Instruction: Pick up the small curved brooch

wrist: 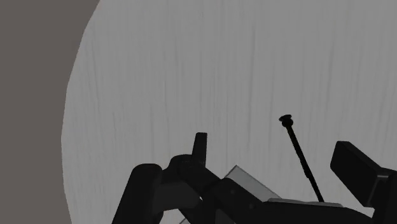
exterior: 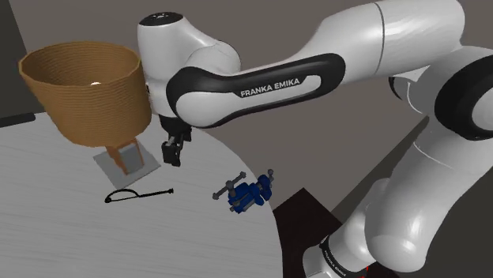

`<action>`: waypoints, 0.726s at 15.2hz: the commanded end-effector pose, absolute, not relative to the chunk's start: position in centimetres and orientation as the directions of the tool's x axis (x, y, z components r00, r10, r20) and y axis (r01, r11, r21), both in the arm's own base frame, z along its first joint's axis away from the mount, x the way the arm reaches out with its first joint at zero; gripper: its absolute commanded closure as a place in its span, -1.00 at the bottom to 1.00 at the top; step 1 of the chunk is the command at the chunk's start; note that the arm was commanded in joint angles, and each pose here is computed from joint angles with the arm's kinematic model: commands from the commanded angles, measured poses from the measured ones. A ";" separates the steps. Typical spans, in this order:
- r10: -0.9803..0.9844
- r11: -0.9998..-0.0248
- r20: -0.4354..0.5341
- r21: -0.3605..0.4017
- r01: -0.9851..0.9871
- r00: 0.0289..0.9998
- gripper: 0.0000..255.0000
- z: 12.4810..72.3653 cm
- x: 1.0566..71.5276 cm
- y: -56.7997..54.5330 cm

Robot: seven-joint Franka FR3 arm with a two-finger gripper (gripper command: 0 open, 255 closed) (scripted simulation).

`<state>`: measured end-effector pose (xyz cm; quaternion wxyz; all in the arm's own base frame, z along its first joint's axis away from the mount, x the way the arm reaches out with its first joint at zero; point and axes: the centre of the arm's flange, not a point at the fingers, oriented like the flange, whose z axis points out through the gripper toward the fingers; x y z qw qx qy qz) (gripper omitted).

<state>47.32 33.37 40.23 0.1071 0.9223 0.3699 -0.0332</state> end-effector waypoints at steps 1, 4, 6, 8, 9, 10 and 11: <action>0.717 -0.657 -0.148 0.183 0.731 0.682 -1.00 38.6 47.5 36.0; 0.770 -0.589 -0.154 0.201 0.783 0.619 -1.00 36.8 47.7 39.7; 0.803 -0.541 -0.158 0.212 0.814 0.575 -1.00 35.5 47.7 42.1; 0.833 -0.491 -0.164 0.223 0.842 0.529 -1.00 34.2 47.6 44.5; 0.847 -0.466 -0.166 0.228 0.855 0.505 -1.00 33.6 47.5 45.7; 0.860 -0.440 -0.169 0.233 0.867 0.482 -1.00 32.9 47.3 46.9; 0.865 -0.430 -0.170 0.235 0.872 0.472 -1.00 32.6 47.3 47.3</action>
